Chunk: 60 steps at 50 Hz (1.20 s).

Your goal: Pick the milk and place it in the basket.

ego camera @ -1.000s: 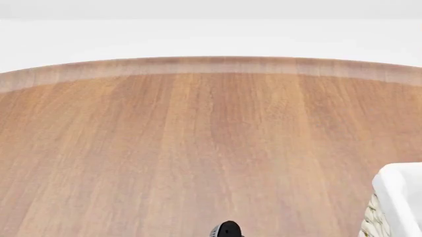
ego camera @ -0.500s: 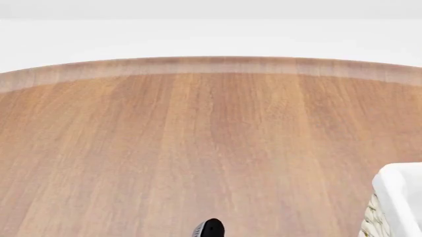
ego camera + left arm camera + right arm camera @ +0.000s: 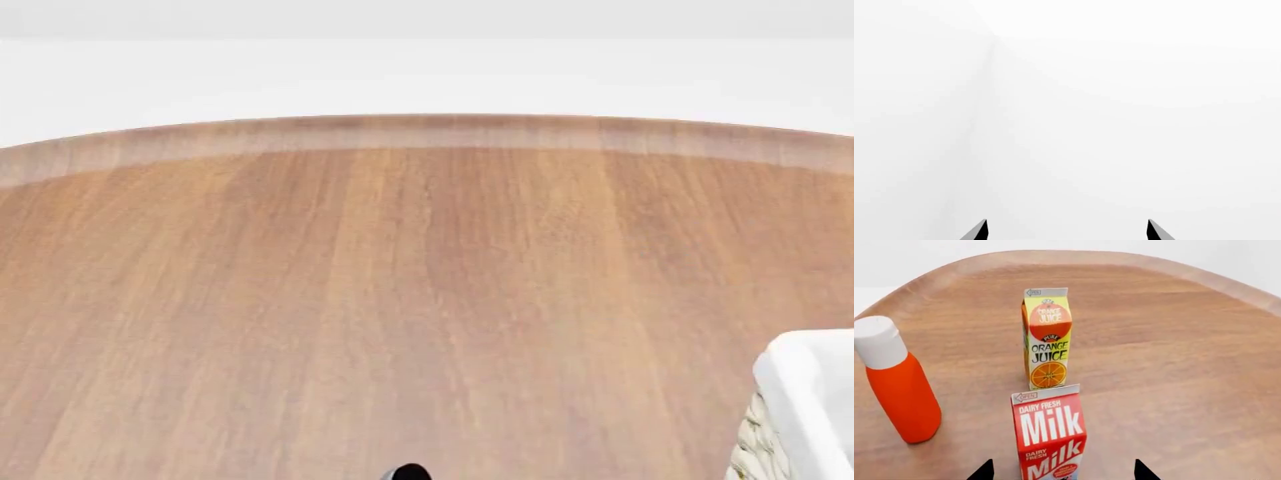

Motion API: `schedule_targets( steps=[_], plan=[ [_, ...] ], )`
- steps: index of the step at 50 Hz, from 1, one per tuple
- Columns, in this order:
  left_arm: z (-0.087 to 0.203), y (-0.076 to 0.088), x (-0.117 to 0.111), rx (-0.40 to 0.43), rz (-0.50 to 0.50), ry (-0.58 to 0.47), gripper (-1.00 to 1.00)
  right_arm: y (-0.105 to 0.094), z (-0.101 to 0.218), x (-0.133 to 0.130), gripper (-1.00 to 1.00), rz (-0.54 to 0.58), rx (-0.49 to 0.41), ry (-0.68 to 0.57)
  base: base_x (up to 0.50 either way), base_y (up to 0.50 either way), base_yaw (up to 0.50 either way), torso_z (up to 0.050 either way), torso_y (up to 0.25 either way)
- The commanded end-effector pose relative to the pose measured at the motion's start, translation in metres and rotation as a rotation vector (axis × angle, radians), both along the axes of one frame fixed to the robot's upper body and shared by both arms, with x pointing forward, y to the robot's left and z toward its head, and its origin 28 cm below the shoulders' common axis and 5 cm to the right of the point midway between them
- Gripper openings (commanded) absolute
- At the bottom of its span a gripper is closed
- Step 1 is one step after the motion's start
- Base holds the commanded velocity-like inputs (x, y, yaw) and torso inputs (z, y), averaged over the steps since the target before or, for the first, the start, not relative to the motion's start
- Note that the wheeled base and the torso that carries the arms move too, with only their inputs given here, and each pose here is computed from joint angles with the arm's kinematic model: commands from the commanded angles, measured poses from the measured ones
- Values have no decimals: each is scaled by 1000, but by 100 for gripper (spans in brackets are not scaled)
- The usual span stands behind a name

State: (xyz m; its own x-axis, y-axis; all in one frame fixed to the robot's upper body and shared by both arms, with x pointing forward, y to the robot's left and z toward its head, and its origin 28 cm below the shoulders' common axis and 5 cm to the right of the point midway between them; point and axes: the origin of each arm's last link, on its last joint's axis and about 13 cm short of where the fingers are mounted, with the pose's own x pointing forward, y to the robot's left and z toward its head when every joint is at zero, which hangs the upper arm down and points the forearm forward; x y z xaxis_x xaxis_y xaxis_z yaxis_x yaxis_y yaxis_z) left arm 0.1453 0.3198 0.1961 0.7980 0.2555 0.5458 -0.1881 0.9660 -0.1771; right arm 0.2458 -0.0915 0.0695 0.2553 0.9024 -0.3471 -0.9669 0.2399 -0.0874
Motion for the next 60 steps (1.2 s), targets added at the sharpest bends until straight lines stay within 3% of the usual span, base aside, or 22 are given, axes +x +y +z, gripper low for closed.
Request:
schedule_targets(
  steps=[1, 15, 35, 60],
  plan=[
    [-1, 3, -2, 10, 17, -8, 100, 5, 2, 3, 100, 4, 26, -4, 0, 0, 0, 0, 0],
    [-1, 3, -2, 9, 18, -8, 100, 5, 2, 4, 100, 0, 24, -1, 0, 0, 0, 0, 0],
    [0, 4, -3, -1, 20, -13, 100, 17, -13, 29, 100, 72, 11, 106, 0, 0, 0, 0, 0],
    [0, 5, -3, -2, 21, -14, 100, 30, -23, 44, 100, 150, -8, 153, 0, 0, 0, 0, 0]
  ],
)
